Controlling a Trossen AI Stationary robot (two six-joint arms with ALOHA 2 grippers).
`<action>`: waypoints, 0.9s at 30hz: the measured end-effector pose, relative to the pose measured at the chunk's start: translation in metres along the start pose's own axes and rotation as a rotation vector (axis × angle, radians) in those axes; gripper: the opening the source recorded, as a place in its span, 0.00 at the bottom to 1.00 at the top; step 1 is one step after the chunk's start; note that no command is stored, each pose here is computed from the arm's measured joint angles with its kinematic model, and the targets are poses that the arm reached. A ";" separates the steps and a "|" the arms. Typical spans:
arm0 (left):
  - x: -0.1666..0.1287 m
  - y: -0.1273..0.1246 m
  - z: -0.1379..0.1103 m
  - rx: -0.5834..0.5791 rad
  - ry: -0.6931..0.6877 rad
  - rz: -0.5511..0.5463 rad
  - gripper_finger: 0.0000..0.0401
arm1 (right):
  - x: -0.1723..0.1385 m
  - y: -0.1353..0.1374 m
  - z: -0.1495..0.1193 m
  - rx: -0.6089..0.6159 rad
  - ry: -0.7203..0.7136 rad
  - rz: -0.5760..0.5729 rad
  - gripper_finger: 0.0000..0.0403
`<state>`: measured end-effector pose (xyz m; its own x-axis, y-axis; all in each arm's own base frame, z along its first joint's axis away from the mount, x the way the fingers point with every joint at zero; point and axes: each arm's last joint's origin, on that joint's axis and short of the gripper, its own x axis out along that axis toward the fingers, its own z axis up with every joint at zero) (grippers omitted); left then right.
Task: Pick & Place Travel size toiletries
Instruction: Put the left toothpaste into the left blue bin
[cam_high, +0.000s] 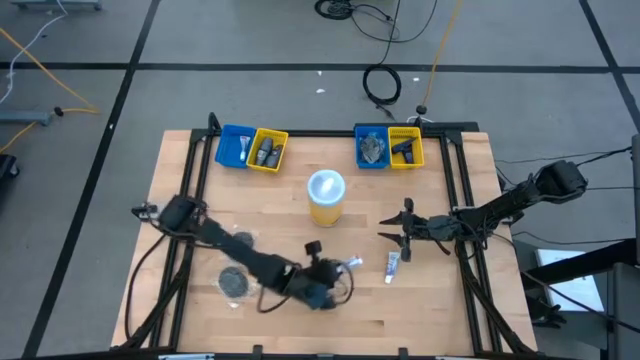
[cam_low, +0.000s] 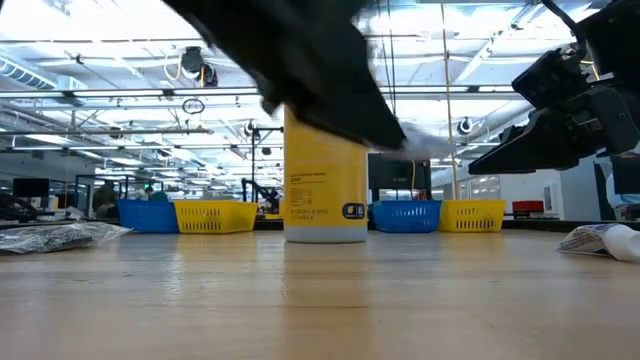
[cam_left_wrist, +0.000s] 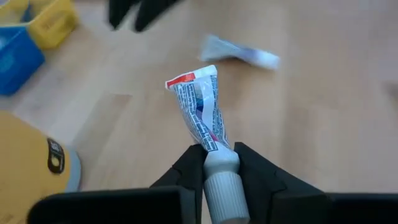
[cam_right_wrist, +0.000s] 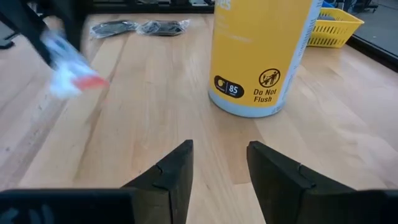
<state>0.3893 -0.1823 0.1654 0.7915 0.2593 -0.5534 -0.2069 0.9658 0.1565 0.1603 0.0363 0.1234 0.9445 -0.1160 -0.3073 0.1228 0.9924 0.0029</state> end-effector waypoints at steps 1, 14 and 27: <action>-0.011 -0.002 0.001 0.035 0.024 -0.027 0.14 | 0.000 0.000 0.000 0.004 0.000 0.000 0.35; -0.120 0.047 -0.024 -0.005 0.692 0.079 0.18 | 0.000 0.000 0.001 0.027 -0.007 0.001 0.35; -0.111 0.203 -0.086 -0.332 0.887 0.698 0.18 | 0.000 0.000 0.001 0.023 -0.007 0.000 0.35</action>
<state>0.2098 -0.0144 0.1881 -0.2026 0.5225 -0.8282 -0.6806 0.5329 0.5027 0.1606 0.0363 0.1241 0.9466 -0.1164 -0.3006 0.1299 0.9912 0.0252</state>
